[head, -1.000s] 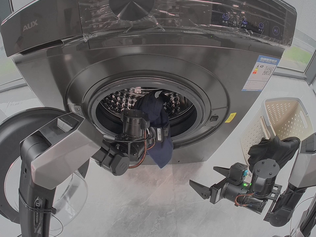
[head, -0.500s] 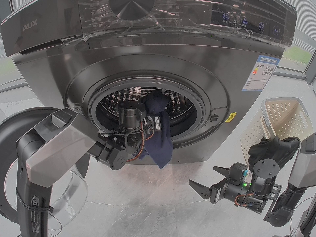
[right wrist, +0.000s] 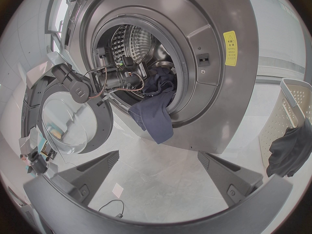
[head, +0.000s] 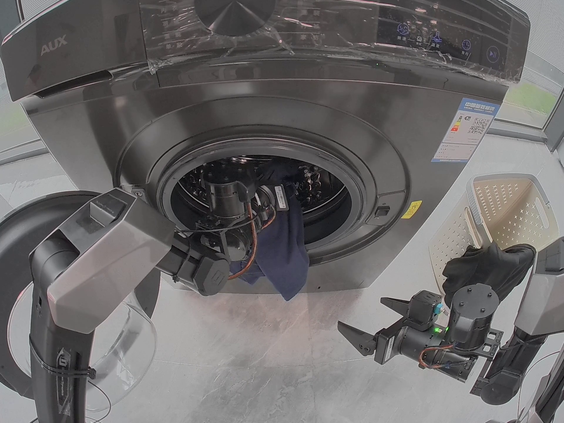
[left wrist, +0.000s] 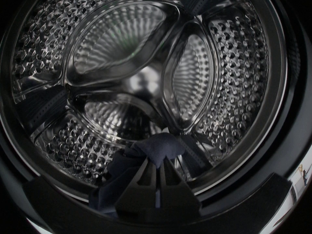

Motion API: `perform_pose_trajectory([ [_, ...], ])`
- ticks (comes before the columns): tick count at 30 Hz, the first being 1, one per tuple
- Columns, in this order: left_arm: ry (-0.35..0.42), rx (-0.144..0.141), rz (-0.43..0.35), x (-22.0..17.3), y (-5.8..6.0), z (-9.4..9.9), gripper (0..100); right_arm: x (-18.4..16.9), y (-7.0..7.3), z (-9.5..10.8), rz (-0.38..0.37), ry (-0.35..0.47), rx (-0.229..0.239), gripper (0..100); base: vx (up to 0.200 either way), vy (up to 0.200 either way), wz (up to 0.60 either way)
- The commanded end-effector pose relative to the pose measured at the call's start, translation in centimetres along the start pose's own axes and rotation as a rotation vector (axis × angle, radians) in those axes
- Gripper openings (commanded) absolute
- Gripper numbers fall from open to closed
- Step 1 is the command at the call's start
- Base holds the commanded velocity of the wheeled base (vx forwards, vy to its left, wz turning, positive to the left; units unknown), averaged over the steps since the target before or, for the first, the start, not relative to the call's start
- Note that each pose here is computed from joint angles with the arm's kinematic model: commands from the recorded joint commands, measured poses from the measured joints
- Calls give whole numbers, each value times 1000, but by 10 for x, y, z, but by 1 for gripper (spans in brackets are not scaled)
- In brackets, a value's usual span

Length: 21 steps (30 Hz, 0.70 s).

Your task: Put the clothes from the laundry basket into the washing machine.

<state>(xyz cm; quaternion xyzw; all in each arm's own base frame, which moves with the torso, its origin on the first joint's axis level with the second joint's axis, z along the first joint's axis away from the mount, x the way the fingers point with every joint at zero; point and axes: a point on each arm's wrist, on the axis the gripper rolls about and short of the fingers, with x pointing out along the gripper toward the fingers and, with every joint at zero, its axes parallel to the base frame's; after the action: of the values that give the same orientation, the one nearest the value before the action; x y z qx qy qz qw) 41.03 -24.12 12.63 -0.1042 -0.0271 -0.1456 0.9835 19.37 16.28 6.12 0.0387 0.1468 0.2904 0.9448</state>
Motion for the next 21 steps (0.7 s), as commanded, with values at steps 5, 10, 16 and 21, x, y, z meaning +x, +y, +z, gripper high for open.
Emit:
perform_pose_trajectory([
  [5,190,62,-32,-44,-7,-11,100,0,0,0,1,1,0,100,0,0,0],
  [10,332,140,-42,-68,-1,-26,100,1,1,0,2,1,-1,100,0,0,0],
  [16,376,159,-50,-69,7,-40,100,1,2,-1,6,5,-1,100,0,0,0],
  [21,383,170,-34,-57,15,-59,100,1,2,-1,6,3,0,100,0,0,0],
])
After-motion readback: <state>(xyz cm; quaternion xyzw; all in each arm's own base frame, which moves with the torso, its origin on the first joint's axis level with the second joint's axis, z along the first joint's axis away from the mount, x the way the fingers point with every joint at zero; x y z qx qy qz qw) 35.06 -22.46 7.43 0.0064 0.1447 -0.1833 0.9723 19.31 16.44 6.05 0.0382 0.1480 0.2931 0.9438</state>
